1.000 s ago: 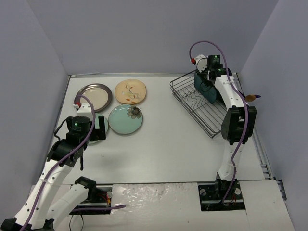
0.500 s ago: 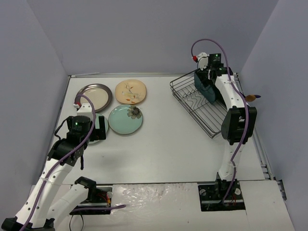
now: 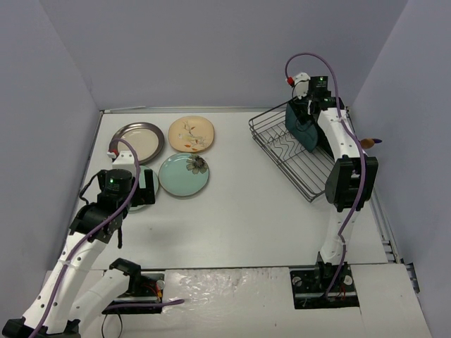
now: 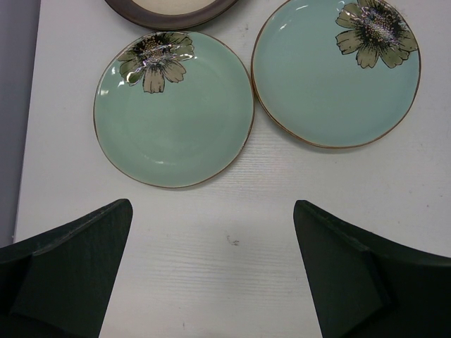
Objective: Load the plates into the dish rack
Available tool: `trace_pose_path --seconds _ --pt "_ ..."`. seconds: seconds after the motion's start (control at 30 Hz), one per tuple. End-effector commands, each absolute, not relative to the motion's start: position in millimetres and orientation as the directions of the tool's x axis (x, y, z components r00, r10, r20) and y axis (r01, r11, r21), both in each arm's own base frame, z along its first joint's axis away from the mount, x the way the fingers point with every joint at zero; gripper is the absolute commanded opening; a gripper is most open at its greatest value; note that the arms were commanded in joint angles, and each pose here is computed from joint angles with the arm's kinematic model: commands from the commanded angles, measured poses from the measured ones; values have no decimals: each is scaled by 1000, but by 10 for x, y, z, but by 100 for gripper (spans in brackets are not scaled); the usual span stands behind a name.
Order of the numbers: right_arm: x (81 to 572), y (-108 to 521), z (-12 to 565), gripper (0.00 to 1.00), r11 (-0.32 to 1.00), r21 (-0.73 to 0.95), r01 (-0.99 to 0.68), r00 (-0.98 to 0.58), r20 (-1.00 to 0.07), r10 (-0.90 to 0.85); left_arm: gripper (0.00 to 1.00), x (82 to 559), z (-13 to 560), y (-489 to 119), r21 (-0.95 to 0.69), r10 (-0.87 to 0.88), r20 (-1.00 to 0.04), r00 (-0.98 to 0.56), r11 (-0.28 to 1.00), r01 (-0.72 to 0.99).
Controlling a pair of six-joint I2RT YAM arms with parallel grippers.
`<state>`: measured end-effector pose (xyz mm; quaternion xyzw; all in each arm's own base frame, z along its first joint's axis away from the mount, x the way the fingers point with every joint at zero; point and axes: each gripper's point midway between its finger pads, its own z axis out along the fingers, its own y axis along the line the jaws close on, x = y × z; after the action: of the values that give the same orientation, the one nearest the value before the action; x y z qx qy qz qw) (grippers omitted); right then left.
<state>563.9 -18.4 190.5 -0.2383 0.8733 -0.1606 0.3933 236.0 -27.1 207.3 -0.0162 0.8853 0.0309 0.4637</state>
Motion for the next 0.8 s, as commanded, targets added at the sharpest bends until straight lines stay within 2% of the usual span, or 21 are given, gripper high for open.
trace_pose_path --seconds 0.0,0.77 --pt "5692 -314 2713 71 844 -518 -137 -474 -714 -515 97 2447 2232 -280 22 -14 -854 -521 998 -63" --pt "5731 -473 2736 83 844 -536 -38 -492 -725 -482 97 2450 2210 -278 25 -14 -848 -529 998 -65"
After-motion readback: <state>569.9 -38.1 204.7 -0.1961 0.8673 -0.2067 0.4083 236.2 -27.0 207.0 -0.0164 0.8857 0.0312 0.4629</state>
